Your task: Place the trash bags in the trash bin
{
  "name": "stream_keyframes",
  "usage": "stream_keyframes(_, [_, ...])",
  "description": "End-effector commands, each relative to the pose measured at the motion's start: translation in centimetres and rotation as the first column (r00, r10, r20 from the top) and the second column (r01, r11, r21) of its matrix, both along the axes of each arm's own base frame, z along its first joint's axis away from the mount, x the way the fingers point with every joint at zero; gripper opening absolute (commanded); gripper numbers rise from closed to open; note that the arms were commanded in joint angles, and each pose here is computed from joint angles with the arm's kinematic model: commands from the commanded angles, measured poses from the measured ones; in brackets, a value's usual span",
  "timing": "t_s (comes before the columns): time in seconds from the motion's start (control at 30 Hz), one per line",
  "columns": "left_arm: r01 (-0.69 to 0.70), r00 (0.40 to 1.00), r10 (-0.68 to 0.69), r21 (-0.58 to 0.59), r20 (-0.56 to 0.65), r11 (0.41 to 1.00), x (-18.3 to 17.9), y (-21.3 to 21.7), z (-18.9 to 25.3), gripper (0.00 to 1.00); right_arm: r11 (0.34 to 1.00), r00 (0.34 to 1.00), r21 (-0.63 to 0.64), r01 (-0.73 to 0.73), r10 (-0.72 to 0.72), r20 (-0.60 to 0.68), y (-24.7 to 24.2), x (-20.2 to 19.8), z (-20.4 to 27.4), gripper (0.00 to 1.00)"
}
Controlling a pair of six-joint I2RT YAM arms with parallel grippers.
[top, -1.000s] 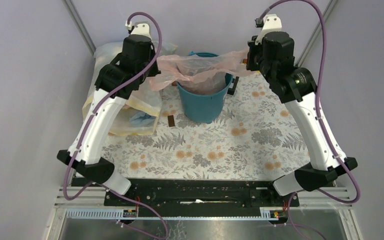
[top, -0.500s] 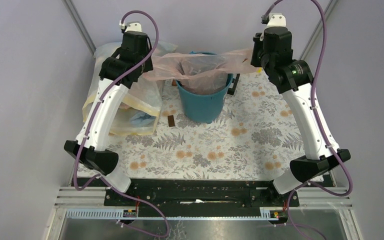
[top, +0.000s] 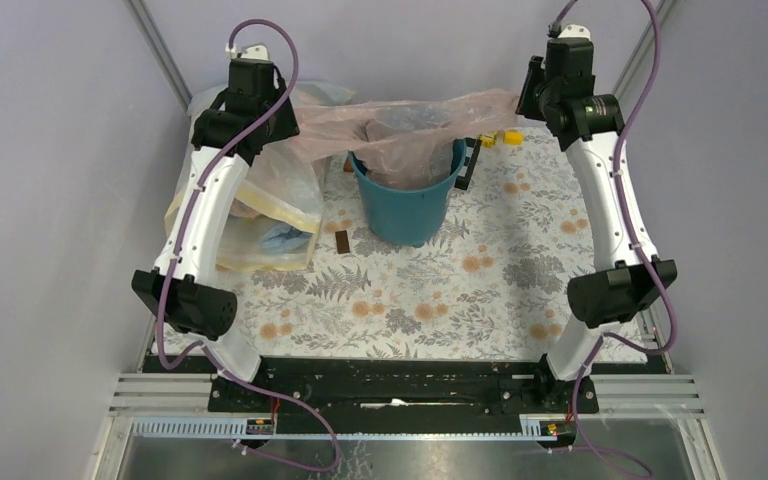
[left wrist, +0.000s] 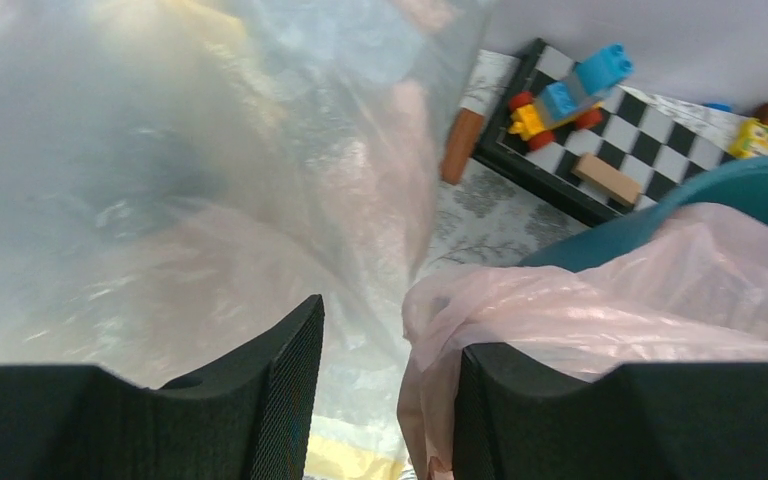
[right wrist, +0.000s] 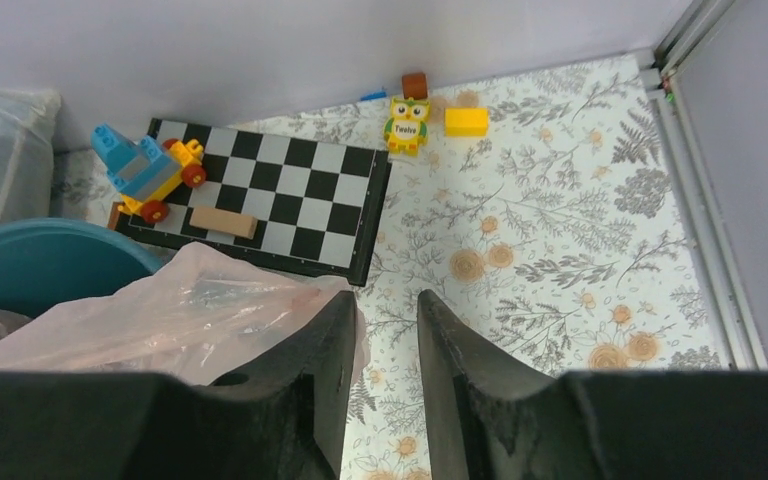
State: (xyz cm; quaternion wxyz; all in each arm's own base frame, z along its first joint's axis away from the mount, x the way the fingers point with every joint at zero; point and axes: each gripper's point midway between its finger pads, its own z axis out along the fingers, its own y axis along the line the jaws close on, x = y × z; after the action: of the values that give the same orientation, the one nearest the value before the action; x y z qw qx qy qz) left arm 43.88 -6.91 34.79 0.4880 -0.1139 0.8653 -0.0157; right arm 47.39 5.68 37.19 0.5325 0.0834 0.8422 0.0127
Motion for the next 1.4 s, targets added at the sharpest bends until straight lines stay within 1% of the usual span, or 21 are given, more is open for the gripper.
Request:
stream_keyframes(0.0, [0.143,0.989,-0.139,-0.125,0.042,0.982,1.8,-3.5,0.1,0.47,0.995,0.997,0.071,-0.067,0.069,-0.033,1.1,0.7,-1.0,0.37])
stream_keyframes(0.1, [0.145,0.989,-0.143,-0.140,0.027,0.979,3.0,-4.0,-0.8,0.45,0.995,0.997,0.087,-0.045,0.049,-0.054,0.4,1.4,-2.0,0.38])
stream_keyframes(0.2, [0.140,0.989,-0.145,-0.151,-0.021,0.979,4.4,-4.2,-2.6,0.42,0.991,0.996,0.124,-0.040,0.050,-0.080,-0.3,2.4,-3.2,0.40])
stream_keyframes(0.43, [0.138,0.977,-0.167,-0.200,-0.136,0.970,7.9,-4.9,-8.6,0.39,0.987,0.976,0.162,-0.019,0.054,-0.212,-1.1,4.8,-8.9,0.42])
stream_keyframes(0.53, [0.158,0.965,-0.198,-0.226,-0.169,0.961,8.4,-5.5,-10.0,0.38,0.981,0.962,0.190,-0.033,0.083,-0.260,-0.5,5.3,-11.4,0.42])
stream_keyframes(0.67, [0.174,0.955,-0.223,-0.241,-0.194,0.955,8.4,-6.0,-11.2,0.38,0.968,0.950,0.243,-0.067,0.137,-0.282,0.8,5.6,-13.0,0.43])
stream_keyframes(0.77, [0.201,0.939,-0.263,-0.268,-0.220,0.942,8.2,-6.8,-12.4,0.38,0.953,0.936,0.289,-0.095,0.185,-0.299,1.8,5.2,-14.2,0.44])
stream_keyframes(0.87, [0.194,0.929,-0.267,-0.275,-0.257,0.941,7.8,-6.8,-14.0,0.39,0.941,0.924,0.322,-0.108,0.214,-0.316,2.4,4.3,-15.4,0.45])
stream_keyframes(1.03, [0.188,0.915,-0.273,-0.284,-0.299,0.940,7.4,-6.9,-15.9,0.39,0.947,0.926,0.313,-0.079,0.186,-0.328,1.9,2.7,-17.4,0.45])
stream_keyframes(1.2, [0.211,0.893,-0.313,-0.312,-0.323,0.926,7.2,-8.2,-17.3,0.38,0.940,0.920,0.333,-0.069,0.189,-0.343,2.1,1.1,-19.1,0.44])
stream_keyframes(1.3, [0.223,0.886,-0.327,-0.315,-0.330,0.923,7.2,-8.7,-17.8,0.38,0.934,0.925,0.348,-0.085,0.204,-0.321,2.4,0.5,-18.5,0.44])
stream_keyframes(1.37, [0.232,0.880,-0.345,-0.337,-0.327,0.912,7.4,-9.3,-18.3,0.38,0.931,0.929,0.351,-0.096,0.211,-0.304,2.5,0.1,-17.6,0.44])
